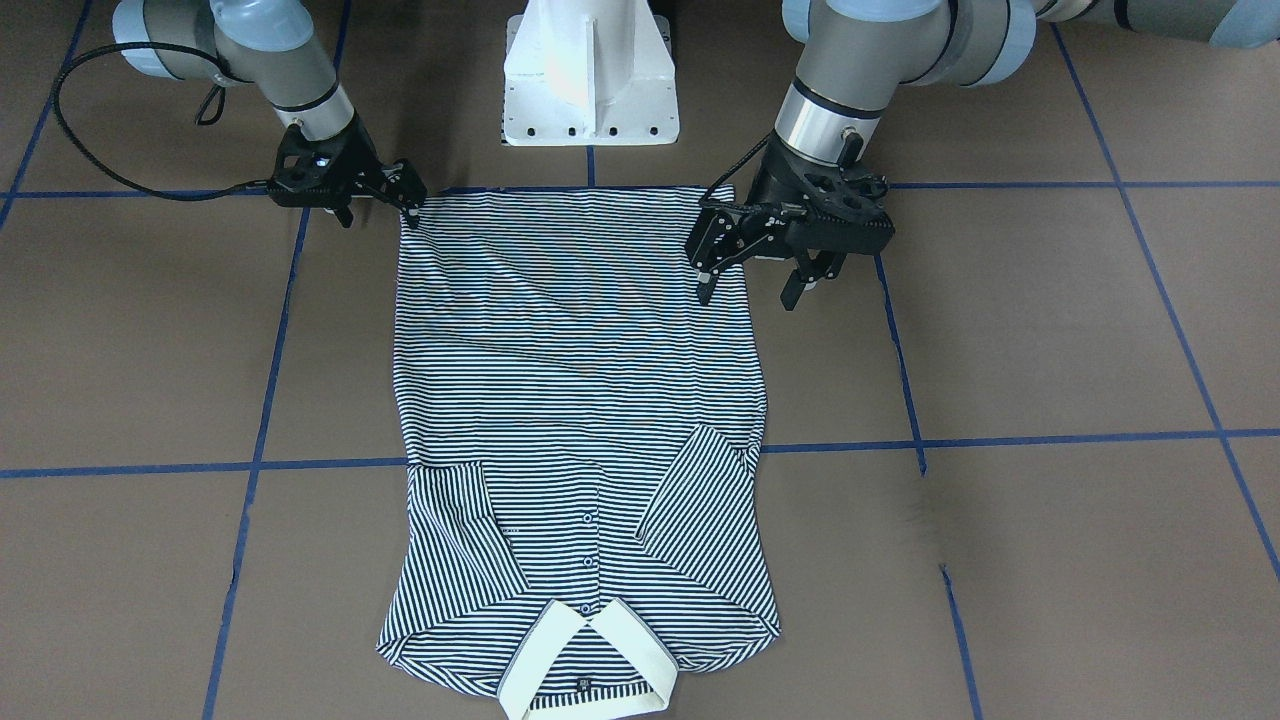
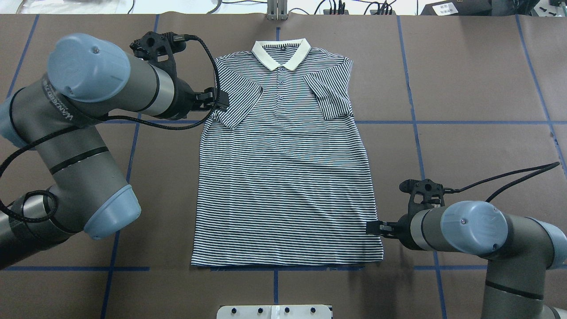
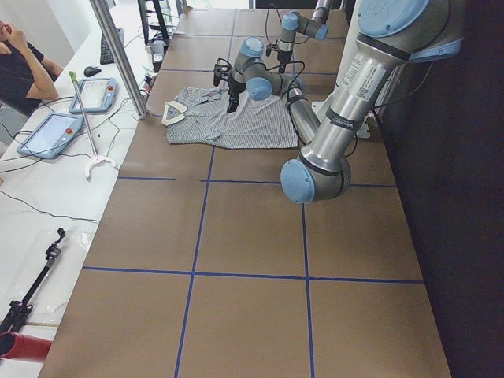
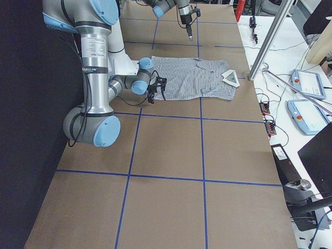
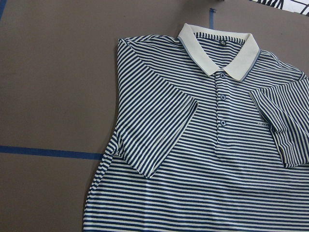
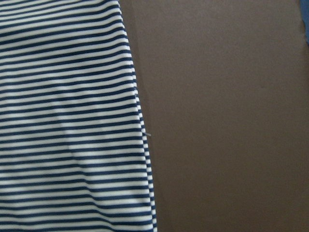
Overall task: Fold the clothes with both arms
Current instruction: 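Move both grippers down to the hem corners nearest the robot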
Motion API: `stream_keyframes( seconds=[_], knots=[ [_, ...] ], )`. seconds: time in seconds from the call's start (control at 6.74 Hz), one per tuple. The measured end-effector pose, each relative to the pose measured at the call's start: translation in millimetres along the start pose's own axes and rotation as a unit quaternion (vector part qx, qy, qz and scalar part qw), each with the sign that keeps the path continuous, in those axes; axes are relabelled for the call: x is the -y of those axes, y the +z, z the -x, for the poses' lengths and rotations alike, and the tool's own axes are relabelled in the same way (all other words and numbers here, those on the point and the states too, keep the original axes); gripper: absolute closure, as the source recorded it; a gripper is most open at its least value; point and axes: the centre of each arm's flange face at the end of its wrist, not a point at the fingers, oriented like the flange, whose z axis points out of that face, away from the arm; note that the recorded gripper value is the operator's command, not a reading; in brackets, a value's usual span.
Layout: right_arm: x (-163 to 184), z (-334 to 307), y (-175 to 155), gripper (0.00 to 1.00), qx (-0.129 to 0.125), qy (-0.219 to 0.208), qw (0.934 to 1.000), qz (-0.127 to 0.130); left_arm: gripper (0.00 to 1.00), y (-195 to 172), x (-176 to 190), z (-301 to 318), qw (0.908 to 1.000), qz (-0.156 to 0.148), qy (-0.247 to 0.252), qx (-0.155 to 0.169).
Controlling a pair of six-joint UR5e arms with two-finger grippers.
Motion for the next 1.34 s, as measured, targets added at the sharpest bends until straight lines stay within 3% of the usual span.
stream_keyframes(
  seconds=[0.3,0.74,1.19,1.34],
  knots=[
    [-25,22,8,0.0,-0.012,-0.005,0.9999,0.008,0.0,-6,-1,-2,1.0,-0.002,0.001,-0.005],
    [-29,50,13,0.01,-0.041,-0.002,0.9991,0.013,0.0,-8,-1,-3,1.0,-0.002,0.002,-0.008],
    [-27,46,17,0.24,-0.052,0.0,0.9986,0.014,0.0,-10,-1,-5,0.9999,-0.003,0.002,-0.01],
    [-27,44,19,0.5,-0.054,0.0,0.9984,0.015,0.0,-9,-1,-5,0.9999,-0.003,0.002,-0.01]
  ],
)
